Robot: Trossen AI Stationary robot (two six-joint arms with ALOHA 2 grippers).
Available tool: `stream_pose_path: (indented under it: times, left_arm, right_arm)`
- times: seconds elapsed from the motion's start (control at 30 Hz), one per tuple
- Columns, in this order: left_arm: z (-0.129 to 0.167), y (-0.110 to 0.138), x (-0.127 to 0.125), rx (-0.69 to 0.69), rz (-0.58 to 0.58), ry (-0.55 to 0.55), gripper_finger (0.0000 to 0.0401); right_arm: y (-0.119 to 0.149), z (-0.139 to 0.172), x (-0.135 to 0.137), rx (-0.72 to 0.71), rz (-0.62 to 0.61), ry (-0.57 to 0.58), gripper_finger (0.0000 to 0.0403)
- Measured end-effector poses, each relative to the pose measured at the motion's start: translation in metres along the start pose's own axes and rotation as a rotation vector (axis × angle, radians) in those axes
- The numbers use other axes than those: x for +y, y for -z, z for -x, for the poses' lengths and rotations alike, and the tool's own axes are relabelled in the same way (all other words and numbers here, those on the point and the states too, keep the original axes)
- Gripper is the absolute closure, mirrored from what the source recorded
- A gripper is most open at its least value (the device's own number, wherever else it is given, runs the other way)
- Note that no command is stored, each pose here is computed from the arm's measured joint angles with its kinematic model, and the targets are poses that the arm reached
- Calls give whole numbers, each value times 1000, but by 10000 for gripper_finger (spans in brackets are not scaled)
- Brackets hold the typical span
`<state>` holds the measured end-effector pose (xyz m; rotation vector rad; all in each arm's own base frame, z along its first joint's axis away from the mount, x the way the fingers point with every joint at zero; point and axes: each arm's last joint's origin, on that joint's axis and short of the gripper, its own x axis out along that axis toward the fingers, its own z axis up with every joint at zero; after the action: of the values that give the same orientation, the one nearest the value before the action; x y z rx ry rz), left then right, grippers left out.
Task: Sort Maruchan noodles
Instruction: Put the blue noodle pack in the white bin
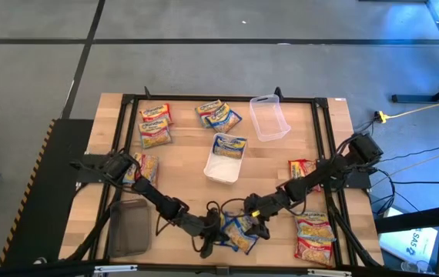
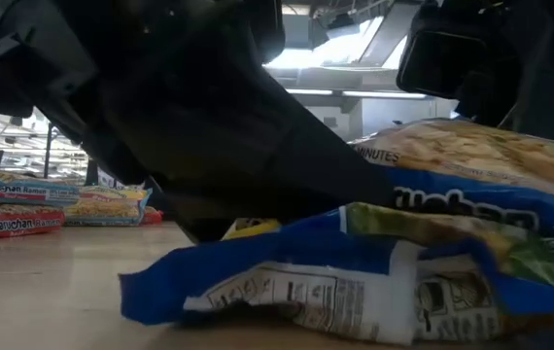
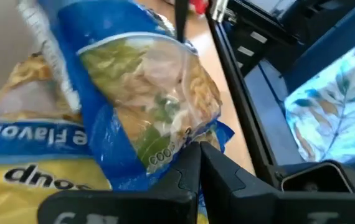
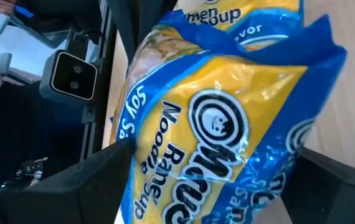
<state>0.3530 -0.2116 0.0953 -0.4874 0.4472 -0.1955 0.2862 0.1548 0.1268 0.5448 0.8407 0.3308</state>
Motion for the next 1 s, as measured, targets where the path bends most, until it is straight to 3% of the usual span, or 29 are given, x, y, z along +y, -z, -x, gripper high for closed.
stream_pose_path:
  times: [0.23, 0.57, 0.73, 1.0]
  left_arm:
    - [0, -2, 3, -50, 4, -70, 397]
    - [0, -3, 2, -80, 4, -83, 397]
    - [0, -4, 3, -90, 3, -93, 397]
    - [0, -4, 3, -93, 3, -92, 397]
  right_arm:
    - [-1, 0, 1, -10, -42, -14, 68]
    - [-7, 0, 7, -66, -57, -90, 68]
    - [-7, 0, 8, -95, -77, -63, 72]
    - [-3, 0, 11, -90, -76, -56, 167]
